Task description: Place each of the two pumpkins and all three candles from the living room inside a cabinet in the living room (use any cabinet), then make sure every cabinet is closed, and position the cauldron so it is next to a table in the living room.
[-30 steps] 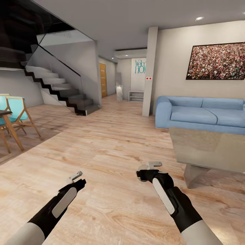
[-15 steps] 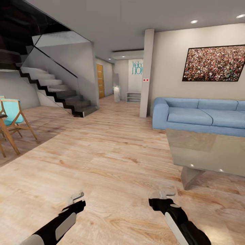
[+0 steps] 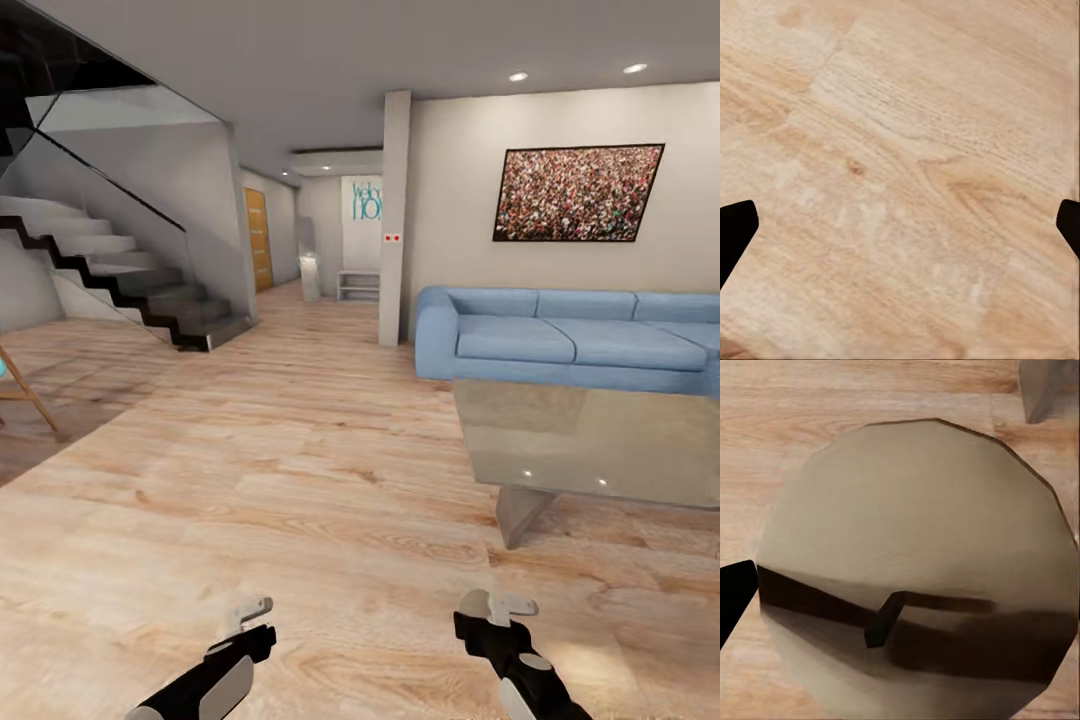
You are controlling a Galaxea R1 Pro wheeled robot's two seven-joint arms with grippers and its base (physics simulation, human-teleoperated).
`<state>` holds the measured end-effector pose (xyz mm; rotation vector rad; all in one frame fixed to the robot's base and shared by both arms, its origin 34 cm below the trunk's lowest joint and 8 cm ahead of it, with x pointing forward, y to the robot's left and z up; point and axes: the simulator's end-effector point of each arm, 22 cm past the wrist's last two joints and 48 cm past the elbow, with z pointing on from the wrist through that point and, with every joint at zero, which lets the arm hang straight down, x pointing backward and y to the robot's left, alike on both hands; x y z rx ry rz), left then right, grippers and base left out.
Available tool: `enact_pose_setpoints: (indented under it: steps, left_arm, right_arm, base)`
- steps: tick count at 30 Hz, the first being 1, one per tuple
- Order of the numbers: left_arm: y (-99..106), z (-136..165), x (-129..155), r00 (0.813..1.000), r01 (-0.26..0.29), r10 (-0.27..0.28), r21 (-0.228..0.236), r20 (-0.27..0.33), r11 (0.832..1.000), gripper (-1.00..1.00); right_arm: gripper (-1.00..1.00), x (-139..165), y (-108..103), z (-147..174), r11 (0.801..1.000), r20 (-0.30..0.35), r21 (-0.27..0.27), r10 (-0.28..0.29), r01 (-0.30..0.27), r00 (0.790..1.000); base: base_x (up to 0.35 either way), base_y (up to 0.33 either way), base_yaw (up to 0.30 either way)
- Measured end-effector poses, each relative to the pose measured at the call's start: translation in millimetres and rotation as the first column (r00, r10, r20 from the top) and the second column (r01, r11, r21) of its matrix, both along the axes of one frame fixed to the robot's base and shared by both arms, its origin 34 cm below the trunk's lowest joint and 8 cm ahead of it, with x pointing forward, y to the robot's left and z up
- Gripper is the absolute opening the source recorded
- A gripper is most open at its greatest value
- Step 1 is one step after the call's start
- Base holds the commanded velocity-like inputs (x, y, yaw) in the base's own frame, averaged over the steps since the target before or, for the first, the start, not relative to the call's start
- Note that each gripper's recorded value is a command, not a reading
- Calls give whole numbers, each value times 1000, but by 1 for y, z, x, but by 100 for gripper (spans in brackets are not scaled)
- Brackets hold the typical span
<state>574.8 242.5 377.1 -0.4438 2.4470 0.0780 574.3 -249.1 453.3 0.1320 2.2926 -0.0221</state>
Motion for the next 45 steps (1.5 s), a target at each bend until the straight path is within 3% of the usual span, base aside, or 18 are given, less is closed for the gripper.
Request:
enact_pose_setpoints:
  steps: [3,8,14,22,24,26,28,32,38,45]
  left_arm:
    - [-19,-5,-12,999,9,-9,-7,-37,1000,100]
    - [-31,-2,-18,998,31,-31,-2,-61,1000,100]
    - [-6,5,-21,997,9,-7,27,-78,1000,100]
    - [-17,17,-20,996,29,-27,13,-85,1000,100]
    - [-17,22,-17,997,24,-23,15,-71,1000,100]
    - [-8,31,-9,1000,-7,7,34,-11,999,100]
    - [-7,35,-8,1000,-12,12,37,-4,999,100]
    - [6,57,8,991,-71,65,50,114,996,100]
    - [13,59,-3,992,-87,79,78,96,993,100]
    - [8,63,-11,995,-84,79,84,66,993,100]
  right_arm:
    - [-100,2,-5,3,1000,32,0,-21,21,999]
    - [-100,0,-14,2,999,46,0,-49,49,998]
    - [-100,1,-27,8,997,87,-10,-81,83,993]
    - [-100,1,-32,18,995,101,-16,-95,97,990]
    - [-100,1,-34,20,995,101,-20,-97,99,990]
    - [-100,3,-36,26,994,125,-22,-104,107,987]
    - [-100,3,-36,29,994,123,-20,-106,110,987]
    - [-100,1,-39,32,993,124,-22,-115,119,986]
    - [-100,-2,-47,37,990,140,-31,-132,137,981]
    - [-100,-5,-53,45,988,153,-35,-146,153,977]
  base:
    - [0,0,-243]
    - [0,0,-234]
    - [0,0,-220]
    - [0,0,-183]
    - [0,0,-156]
    - [0,0,-155]
    - [0,0,-156]
    - [0,0,-155]
    - [0,0,-154]
    - [0,0,-153]
